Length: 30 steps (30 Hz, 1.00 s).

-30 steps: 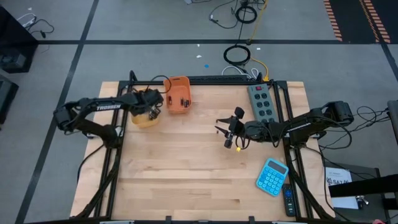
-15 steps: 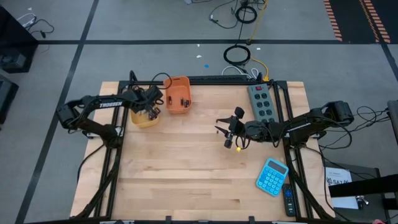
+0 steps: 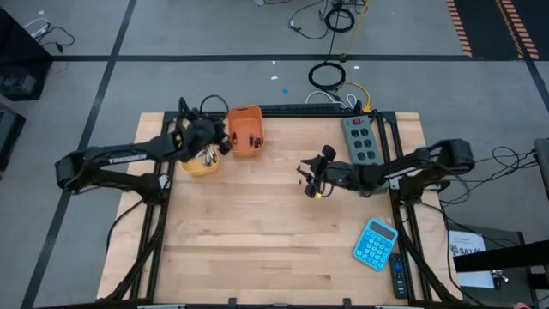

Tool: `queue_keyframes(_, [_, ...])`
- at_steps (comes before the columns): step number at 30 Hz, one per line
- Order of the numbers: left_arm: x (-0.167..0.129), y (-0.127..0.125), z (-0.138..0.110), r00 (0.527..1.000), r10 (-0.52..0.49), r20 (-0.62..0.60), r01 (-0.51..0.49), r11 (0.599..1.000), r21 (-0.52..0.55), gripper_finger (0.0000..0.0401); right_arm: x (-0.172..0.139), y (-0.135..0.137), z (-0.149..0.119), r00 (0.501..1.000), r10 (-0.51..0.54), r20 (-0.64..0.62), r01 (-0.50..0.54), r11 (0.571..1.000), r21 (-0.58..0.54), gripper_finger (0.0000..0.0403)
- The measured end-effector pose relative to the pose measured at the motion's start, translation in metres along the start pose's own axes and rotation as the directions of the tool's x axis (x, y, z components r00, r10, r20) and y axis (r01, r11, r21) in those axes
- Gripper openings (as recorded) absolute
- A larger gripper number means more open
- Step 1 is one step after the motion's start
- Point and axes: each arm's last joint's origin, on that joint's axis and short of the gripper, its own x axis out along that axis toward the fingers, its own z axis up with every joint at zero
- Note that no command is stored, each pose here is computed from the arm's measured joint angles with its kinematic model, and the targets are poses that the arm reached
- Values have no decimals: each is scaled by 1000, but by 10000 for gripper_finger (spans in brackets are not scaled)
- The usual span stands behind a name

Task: Sort batteries
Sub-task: Put the black battery into the orange bin

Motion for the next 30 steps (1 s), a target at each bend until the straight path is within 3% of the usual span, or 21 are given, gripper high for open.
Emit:
queue_keyframes(3, [-11, -16, -1, 981, -155, 117, 155, 988, 13, 137, 10, 4, -15, 999, 1, -38, -1, 1000, -11, 174])
queue_keyframes(7, [-20, -35, -10, 961, -243, 136, 239, 970, 45, 137, 11, 16, -25, 997, -65, -49, 63, 997, -37, 177])
queue_keyframes(11, [-25, -49, -22, 944, -303, 132, 298, 953, 50, 137, 10, 23, -28, 997, -60, -40, 60, 998, -8, 174])
queue_keyframes(20, [-29, -61, -29, 909, -333, 250, 341, 940, 13, 137, 22, 27, -49, 994, -68, -80, 71, 997, 36, 172])
queue_keyframes(26, [-30, -61, -28, 906, -334, 260, 340, 940, 25, 137, 27, 28, -64, 989, -77, -128, 84, 995, 50, 169])
queue_keyframes(28, [-30, -61, -28, 906, -334, 260, 337, 941, 35, 137, 26, 28, -61, 990, -76, -114, 83, 995, 52, 151])
queue_keyframes(30, [-29, -61, -28, 906, -333, 260, 336, 941, 38, 137, 26, 28, -60, 992, -71, -109, 76, 996, 44, 106])
